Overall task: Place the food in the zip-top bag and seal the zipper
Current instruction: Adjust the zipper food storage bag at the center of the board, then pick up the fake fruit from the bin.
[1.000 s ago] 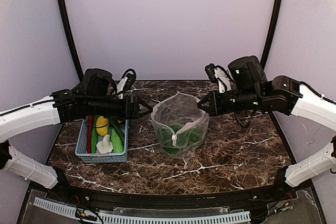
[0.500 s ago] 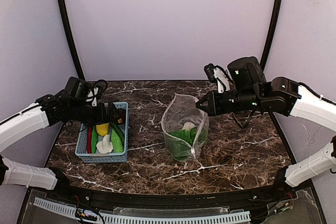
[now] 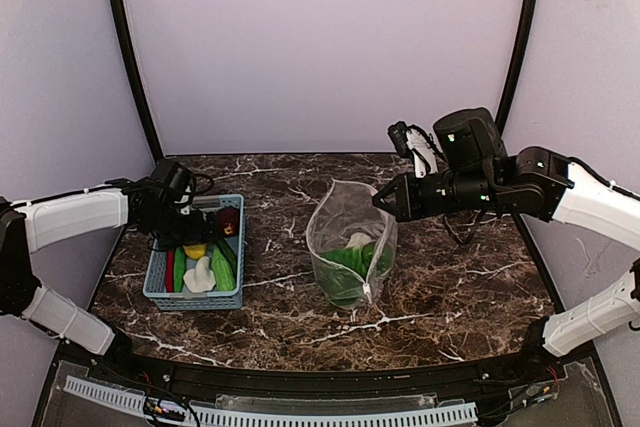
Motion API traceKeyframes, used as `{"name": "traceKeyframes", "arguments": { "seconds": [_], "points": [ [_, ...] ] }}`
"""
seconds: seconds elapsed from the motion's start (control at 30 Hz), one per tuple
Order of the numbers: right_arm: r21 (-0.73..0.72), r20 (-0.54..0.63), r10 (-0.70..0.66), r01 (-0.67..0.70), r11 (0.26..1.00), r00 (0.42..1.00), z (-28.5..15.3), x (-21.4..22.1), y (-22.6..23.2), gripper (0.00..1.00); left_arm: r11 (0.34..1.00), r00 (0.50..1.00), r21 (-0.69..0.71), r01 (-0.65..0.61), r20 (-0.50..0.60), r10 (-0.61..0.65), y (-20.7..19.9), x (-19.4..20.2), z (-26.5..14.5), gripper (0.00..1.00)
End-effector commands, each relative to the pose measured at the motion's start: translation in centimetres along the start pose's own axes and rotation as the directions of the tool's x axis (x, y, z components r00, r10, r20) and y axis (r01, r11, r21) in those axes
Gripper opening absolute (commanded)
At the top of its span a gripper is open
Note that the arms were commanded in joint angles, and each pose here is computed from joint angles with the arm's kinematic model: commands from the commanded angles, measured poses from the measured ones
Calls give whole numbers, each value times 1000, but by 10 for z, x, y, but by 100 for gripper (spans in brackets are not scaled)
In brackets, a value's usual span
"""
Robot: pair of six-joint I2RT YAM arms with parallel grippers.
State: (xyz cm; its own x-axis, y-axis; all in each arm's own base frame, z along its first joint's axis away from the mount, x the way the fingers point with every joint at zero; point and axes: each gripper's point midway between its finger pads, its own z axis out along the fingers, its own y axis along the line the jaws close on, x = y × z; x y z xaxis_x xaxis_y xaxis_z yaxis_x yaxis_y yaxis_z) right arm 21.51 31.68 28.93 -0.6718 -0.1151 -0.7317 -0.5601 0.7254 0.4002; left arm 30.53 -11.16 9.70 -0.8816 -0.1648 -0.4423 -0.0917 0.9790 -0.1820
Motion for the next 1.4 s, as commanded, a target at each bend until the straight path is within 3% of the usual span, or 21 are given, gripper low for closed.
{"name": "traceKeyframes", "arguments": {
  "seconds": [0.0,0.4,0.5,0.8,0.93,1.07,1.37],
  "points": [
    [-33,37,-6,7,999,999,-2,-10,10,0,999,1000,-31,-27,13,28,8,-4,12,99],
    [-35,32,-14,15,999,999,0,-11,12,0,992,1000,-124,0,-25,-4,38,-3,39,89],
    [-39,35,-17,18,999,999,0,-12,13,0,991,999,-136,-8,-44,2,41,1,44,81],
    [-43,23,-19,19,999,1000,4,-11,14,0,991,997,-136,1,-72,-11,44,8,58,79],
    [-44,19,-21,22,999,1000,5,-10,14,0,991,996,-130,-9,-89,-3,43,10,64,69],
    [-44,18,-21,22,999,1000,5,-10,15,0,989,996,-148,-11,-88,-2,46,9,63,62],
    [-47,17,-21,21,999,1000,6,-10,15,0,991,999,-134,6,-44,-12,43,1,49,57]
  ]
}}
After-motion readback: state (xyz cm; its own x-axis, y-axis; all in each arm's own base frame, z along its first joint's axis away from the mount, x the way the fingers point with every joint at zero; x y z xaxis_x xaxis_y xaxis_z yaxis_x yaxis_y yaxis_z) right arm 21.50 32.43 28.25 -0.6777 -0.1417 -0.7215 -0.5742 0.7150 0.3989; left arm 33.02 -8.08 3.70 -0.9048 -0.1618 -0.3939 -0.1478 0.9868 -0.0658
